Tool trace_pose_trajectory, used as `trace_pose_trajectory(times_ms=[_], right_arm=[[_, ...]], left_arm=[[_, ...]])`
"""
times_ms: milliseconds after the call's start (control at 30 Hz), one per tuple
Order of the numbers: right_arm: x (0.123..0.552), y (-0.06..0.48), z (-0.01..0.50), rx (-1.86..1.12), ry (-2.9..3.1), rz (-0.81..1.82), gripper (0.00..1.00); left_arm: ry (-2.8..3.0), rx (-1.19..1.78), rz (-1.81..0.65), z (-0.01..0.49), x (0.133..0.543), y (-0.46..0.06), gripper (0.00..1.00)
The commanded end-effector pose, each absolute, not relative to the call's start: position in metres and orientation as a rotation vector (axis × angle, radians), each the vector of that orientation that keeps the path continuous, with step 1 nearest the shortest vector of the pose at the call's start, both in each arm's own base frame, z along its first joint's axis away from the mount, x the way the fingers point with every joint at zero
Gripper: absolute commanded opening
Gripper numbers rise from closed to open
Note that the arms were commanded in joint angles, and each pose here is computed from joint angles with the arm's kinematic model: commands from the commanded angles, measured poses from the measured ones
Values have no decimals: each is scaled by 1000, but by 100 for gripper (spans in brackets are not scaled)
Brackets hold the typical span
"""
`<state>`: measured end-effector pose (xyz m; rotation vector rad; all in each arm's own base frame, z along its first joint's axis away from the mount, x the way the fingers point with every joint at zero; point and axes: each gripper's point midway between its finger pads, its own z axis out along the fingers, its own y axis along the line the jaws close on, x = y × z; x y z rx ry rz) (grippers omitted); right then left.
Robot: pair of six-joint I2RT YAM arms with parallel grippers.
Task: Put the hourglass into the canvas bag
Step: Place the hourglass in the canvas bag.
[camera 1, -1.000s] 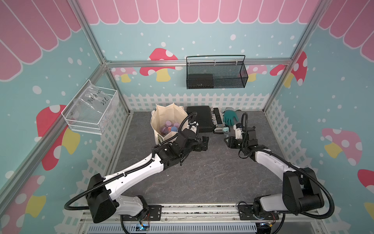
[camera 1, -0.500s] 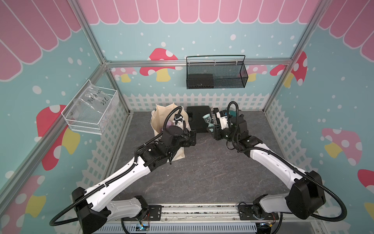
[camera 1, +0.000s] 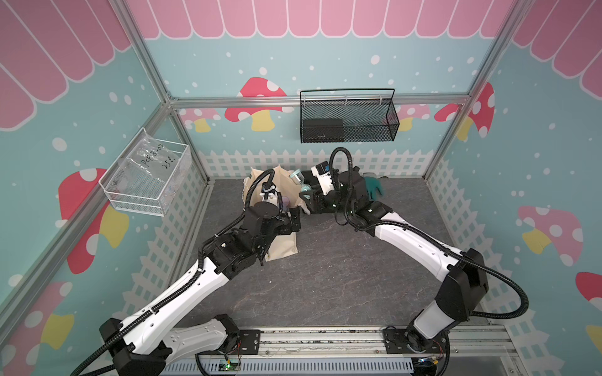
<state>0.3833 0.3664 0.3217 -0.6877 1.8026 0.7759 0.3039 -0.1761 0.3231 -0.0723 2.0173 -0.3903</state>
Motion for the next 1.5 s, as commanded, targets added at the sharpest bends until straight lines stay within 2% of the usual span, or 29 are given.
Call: trace_pose_trajectory(times_ms=[0, 300, 600, 967, 1467], right_arm=[[389, 385, 334, -748, 1741, 749, 27], [402, 429, 324, -859, 1699, 718, 28], [427, 453, 241, -959, 1840, 589, 31], [428, 448, 175, -1001, 1943, 403, 36], [431, 450, 183, -998, 1905, 368, 47]], left_arm=[[2048, -101, -341, 309, 301, -163, 99], [2066, -166, -329, 295, 299, -149, 99], [2080, -194, -347, 287, 299, -148, 99], [2079, -196, -346, 288, 300, -146, 99], [2073, -229, -324, 293, 306, -141, 99]])
